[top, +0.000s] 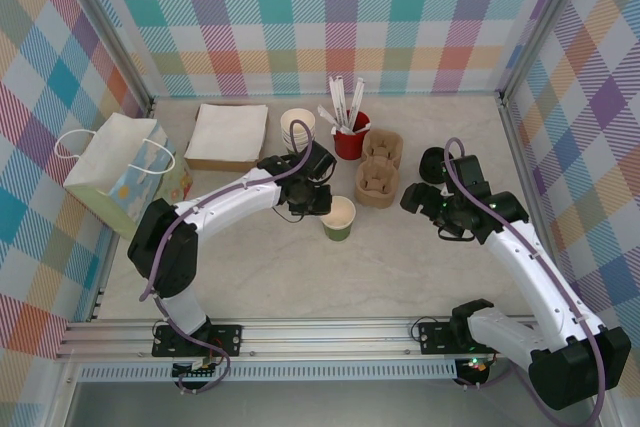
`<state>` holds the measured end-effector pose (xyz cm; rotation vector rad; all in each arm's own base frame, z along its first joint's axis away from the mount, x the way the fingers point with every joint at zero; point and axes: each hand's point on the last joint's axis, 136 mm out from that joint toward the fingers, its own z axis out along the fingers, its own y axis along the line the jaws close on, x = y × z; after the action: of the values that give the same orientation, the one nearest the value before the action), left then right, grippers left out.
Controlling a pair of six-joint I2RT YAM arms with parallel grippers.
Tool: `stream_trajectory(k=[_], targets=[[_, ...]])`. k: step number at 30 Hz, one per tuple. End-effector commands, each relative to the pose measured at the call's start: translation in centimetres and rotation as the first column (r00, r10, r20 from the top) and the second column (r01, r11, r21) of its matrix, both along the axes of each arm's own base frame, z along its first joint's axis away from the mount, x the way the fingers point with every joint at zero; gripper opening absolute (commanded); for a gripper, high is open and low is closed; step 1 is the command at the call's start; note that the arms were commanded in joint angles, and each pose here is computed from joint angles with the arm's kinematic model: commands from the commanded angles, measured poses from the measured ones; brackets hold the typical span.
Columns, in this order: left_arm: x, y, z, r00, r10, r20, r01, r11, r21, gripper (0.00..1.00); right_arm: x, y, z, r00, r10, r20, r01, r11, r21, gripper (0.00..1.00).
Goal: Pack the takeout coffee
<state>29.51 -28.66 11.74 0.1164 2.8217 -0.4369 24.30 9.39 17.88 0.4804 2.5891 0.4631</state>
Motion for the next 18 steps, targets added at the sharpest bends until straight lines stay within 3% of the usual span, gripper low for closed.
stream_trajectory(k=[1, 8, 18], targets=[[-0.3, -0.2, 0.9, 0.999, -0.017, 0.027, 0.017, 1.000, 0.011, 0.22, -0.5, -0.5, -0.3, 1.000, -0.004, -0.016, 0.004, 1.000, -0.020, 0.92], [0.1, 0.3, 3.2, 0.997, -0.017, 0.081, 0.016, 1.000, 0.010, 0.39, -0.5, -0.6, -0.2, 1.000, 0.005, -0.012, -0.005, 0.999, -0.035, 0.91], [1.3, 1.8, 9.8, 0.958, -0.015, 0.286, 0.017, 1.000, -0.004, 0.52, -0.3, -0.8, 0.2, 0.998, 0.060, -0.028, -0.062, 0.994, -0.090, 0.92]])
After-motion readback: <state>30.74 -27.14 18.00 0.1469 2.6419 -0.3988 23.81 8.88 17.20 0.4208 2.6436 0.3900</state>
